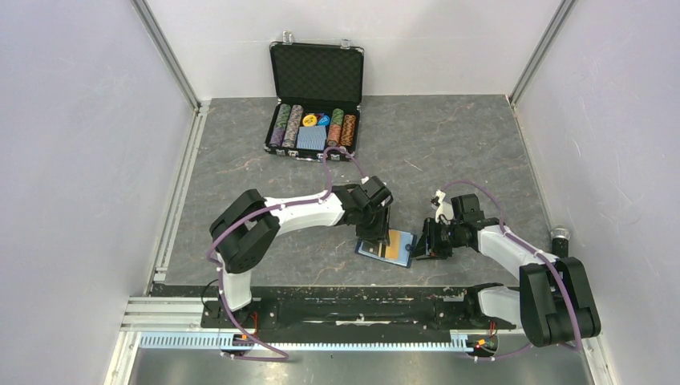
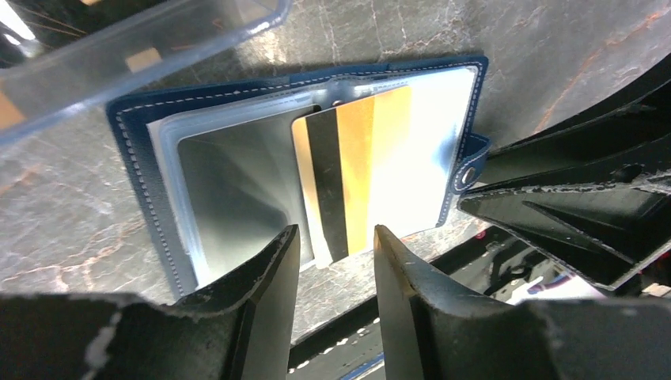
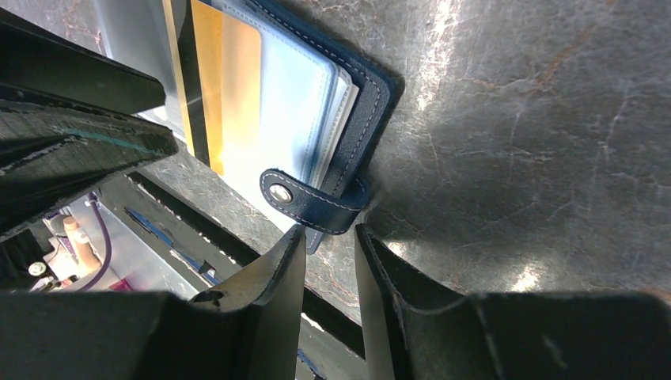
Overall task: Put the credit cards into the card holder
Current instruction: Insert the credit card into the card holder.
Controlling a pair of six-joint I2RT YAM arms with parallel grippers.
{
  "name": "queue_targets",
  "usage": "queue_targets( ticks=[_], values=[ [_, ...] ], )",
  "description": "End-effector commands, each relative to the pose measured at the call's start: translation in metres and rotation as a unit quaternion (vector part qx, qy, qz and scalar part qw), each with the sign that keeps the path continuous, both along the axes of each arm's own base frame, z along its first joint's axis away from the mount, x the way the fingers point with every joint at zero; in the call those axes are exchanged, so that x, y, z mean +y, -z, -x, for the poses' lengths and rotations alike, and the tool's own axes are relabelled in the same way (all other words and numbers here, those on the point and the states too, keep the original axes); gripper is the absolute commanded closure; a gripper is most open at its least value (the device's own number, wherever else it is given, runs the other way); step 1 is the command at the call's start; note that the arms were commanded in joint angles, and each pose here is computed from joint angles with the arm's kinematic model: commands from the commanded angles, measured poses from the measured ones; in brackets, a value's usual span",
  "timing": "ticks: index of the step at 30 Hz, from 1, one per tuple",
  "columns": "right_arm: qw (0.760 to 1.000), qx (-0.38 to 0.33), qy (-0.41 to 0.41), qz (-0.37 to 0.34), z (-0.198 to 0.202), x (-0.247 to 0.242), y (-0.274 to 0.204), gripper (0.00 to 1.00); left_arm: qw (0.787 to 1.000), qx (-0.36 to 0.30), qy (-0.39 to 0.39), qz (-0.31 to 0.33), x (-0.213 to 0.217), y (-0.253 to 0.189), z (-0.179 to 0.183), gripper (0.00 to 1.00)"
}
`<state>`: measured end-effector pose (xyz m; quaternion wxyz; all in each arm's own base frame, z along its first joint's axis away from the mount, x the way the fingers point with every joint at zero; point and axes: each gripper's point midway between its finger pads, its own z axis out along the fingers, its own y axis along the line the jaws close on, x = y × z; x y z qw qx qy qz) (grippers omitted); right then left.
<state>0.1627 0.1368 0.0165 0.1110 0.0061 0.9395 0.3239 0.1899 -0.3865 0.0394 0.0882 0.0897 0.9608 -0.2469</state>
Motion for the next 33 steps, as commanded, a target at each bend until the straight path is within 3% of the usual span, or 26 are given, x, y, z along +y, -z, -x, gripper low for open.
queue_targets(
  ticks=[1,11,33],
  values=[
    [0.999,0.011,0.000,0.034,0.006,-0.009,0.013,0.68,0.998,-0.032,0.035,-0.050,0.012,0.004,-0.006,0.53],
    [1.000,0.006,0.001,0.025,-0.002,-0.006,0.009,0.67,0.998,-0.014,0.058,-0.026,-0.004,0.018,-0.004,0.51],
    [1.000,0.003,0.004,0.022,-0.008,-0.004,0.009,0.69,0.987,-0.020,0.127,0.093,-0.066,-0.023,0.015,0.53]
  ],
)
